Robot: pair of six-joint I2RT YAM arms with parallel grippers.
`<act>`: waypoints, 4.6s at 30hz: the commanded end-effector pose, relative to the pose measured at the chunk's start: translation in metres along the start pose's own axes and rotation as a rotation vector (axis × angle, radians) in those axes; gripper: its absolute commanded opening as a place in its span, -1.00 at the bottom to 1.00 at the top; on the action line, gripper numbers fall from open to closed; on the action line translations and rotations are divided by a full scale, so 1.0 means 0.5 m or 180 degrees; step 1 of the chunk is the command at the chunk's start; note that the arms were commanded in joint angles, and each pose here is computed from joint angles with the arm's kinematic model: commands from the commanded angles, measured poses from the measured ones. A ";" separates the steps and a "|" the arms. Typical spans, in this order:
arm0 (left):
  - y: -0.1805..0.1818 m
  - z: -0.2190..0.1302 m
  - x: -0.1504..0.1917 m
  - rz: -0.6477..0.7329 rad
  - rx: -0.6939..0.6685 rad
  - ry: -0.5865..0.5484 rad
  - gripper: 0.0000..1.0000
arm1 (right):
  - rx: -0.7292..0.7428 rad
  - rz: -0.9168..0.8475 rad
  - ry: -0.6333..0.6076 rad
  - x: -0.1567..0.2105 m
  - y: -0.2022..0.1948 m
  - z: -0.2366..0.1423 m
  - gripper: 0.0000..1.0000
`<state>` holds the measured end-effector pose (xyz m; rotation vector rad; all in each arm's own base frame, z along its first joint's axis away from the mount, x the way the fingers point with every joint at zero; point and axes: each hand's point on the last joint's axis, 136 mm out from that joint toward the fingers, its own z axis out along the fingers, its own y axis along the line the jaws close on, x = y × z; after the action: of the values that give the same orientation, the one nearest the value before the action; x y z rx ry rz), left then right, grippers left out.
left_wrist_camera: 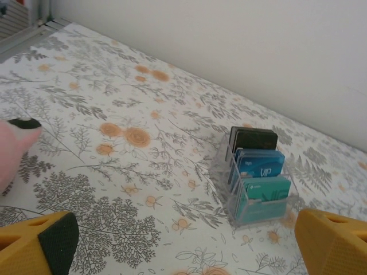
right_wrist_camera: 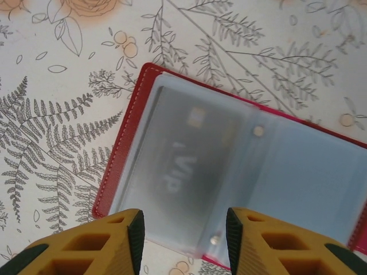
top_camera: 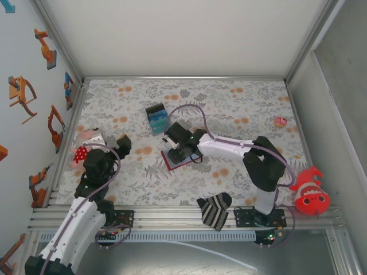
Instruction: Take the credit cards out of the card holder
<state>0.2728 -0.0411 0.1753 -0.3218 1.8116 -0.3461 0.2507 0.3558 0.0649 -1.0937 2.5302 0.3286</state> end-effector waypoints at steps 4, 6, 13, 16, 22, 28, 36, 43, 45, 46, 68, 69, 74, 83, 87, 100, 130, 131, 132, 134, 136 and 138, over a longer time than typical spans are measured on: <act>0.037 -0.021 0.004 -0.0329 -0.0220 -0.0133 0.94 | -0.0046 -0.0149 0.0213 0.005 0.028 0.026 -0.14; 0.059 -0.028 0.008 -0.0491 -0.0389 -0.0149 0.94 | -0.0062 -0.0164 0.0251 0.008 0.033 0.035 -0.10; 0.076 -0.037 0.020 -0.0585 -0.0533 -0.0070 0.94 | -0.0086 -0.0180 0.0366 0.023 0.040 0.053 0.18; 0.079 -0.035 0.022 -0.0665 -0.0594 -0.0032 0.94 | -0.0099 -0.0174 0.0397 0.029 0.041 0.059 0.23; 0.073 -0.028 0.018 -0.0664 -0.0634 0.0062 0.94 | 0.0027 -0.0131 0.0430 0.038 0.027 0.075 0.22; 0.063 -0.024 0.011 -0.0649 -0.0604 0.0103 0.94 | 0.0136 -0.0111 0.0413 0.042 0.014 0.081 0.09; 0.052 -0.028 0.001 -0.0604 -0.0562 0.0141 0.94 | 0.0181 -0.0096 0.0386 0.041 0.006 0.082 -0.21; 0.034 -0.023 -0.001 -0.0516 -0.0496 0.0276 0.94 | 0.0172 -0.0075 0.0295 0.025 0.003 0.070 -0.36; 0.023 -0.020 -0.002 -0.0513 -0.0425 0.0292 0.94 | 0.0137 -0.0070 0.0288 0.024 0.007 0.070 -0.24; 0.018 -0.017 -0.001 -0.0512 -0.0391 0.0303 0.94 | 0.0136 -0.0070 0.0286 0.024 0.007 0.070 -0.17; -0.086 0.027 -0.001 -0.0165 -0.0043 0.0558 0.94 | 0.0053 0.0038 0.0354 0.055 -0.008 0.093 -0.16; -0.088 0.028 0.000 -0.0154 -0.0036 0.0567 0.93 | 0.0042 0.0045 0.0344 0.054 -0.009 0.092 -0.19; -0.100 0.026 -0.008 -0.0138 0.0020 0.0557 0.94 | -0.0065 0.0085 0.0326 0.053 -0.004 0.093 -0.39; -0.108 0.018 -0.008 -0.0130 0.0060 0.0569 0.94 | -0.0493 0.0032 0.0185 0.033 0.041 0.059 -0.64; -0.117 0.017 0.000 -0.0127 0.0092 0.0569 0.94 | -0.0654 0.0016 0.0148 0.033 0.060 0.047 -0.68; -0.153 0.032 0.022 0.0134 0.0264 0.0631 0.93 | 0.0040 0.0315 -0.0007 0.023 -0.019 0.019 -0.33; -0.218 0.045 0.293 0.1704 0.0254 0.1569 0.94 | 0.0183 0.1618 -0.0353 0.056 -0.201 -0.069 -0.37; -0.217 0.046 0.299 0.1720 0.0236 0.1587 0.94 | 0.0113 0.1637 -0.0373 0.052 -0.199 -0.073 -0.38; -0.214 0.047 0.305 0.1728 0.0211 0.1597 0.94 | 0.0020 0.1643 -0.0400 0.045 -0.193 -0.076 -0.39; -0.209 0.049 0.315 0.1719 0.0184 0.1616 0.94 | -0.0172 0.1633 -0.0418 0.033 -0.175 -0.078 -0.40; -0.205 0.051 0.324 0.1719 0.0167 0.1637 0.94 | -0.0380 0.1630 -0.0402 0.023 -0.155 -0.075 -0.42; -0.201 0.054 0.333 0.1727 0.0143 0.1662 0.94 | -0.0559 0.1647 -0.0383 0.015 -0.139 -0.068 -0.44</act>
<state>0.2550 -0.1979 0.0594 0.3573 2.3202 -0.0891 0.2929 0.2711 0.0764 -0.4222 2.6878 0.5687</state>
